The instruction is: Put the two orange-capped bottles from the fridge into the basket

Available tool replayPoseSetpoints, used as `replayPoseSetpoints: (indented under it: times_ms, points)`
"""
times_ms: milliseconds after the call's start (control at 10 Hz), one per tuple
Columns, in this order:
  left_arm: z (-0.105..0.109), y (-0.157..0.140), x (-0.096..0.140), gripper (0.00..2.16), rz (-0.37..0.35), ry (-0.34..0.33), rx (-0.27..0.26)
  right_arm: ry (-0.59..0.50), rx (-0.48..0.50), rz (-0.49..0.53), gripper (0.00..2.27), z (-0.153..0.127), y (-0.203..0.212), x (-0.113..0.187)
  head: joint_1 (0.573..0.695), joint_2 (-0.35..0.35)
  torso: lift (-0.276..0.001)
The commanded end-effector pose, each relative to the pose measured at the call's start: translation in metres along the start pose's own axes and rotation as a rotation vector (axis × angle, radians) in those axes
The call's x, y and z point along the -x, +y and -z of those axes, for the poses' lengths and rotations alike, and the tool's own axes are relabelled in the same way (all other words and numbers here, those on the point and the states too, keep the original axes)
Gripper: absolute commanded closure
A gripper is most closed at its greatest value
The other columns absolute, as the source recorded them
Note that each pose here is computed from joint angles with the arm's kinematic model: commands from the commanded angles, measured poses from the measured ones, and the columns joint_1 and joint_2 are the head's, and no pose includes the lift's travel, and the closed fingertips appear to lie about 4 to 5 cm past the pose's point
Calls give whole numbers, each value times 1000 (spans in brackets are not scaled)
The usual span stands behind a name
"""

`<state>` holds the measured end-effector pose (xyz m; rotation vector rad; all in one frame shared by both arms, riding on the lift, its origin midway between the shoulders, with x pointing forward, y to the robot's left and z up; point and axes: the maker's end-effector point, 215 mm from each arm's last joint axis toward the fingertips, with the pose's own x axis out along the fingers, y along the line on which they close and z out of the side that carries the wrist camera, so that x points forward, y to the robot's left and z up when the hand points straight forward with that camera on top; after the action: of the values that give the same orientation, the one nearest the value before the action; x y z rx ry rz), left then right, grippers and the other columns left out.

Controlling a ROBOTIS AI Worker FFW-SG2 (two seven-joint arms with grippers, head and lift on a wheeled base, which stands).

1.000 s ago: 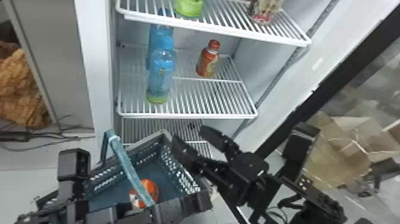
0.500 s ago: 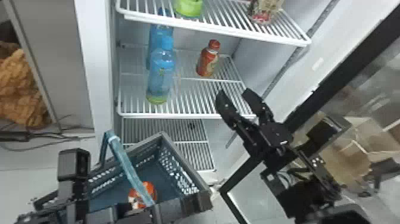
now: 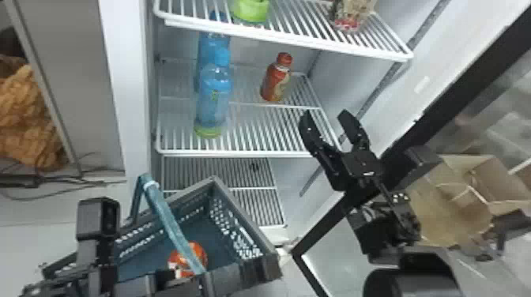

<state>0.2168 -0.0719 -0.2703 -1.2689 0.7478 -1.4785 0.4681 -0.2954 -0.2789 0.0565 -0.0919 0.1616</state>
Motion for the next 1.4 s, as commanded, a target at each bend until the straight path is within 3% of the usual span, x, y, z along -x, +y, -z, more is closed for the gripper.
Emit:
replayPoseSetpoints:
  times_ms: [0,100,900,1300]
  points:
    - [0,0,0,1154,0,0,0,11,24,21,102,12,-14,-12,695,-350,-235]
    - [0,0,0,1154,0,0,0,15,20,24,10,18,-18,-22,695,-350,-235]
    - [-1,0,2,1154,0,-9,3,21,-54,1,102,48,-16,-112,695,-350,-235]
    - [-1,0,2,1154,0,-9,3,40,19,36,101,50,-24,-133,695,-350,-235]
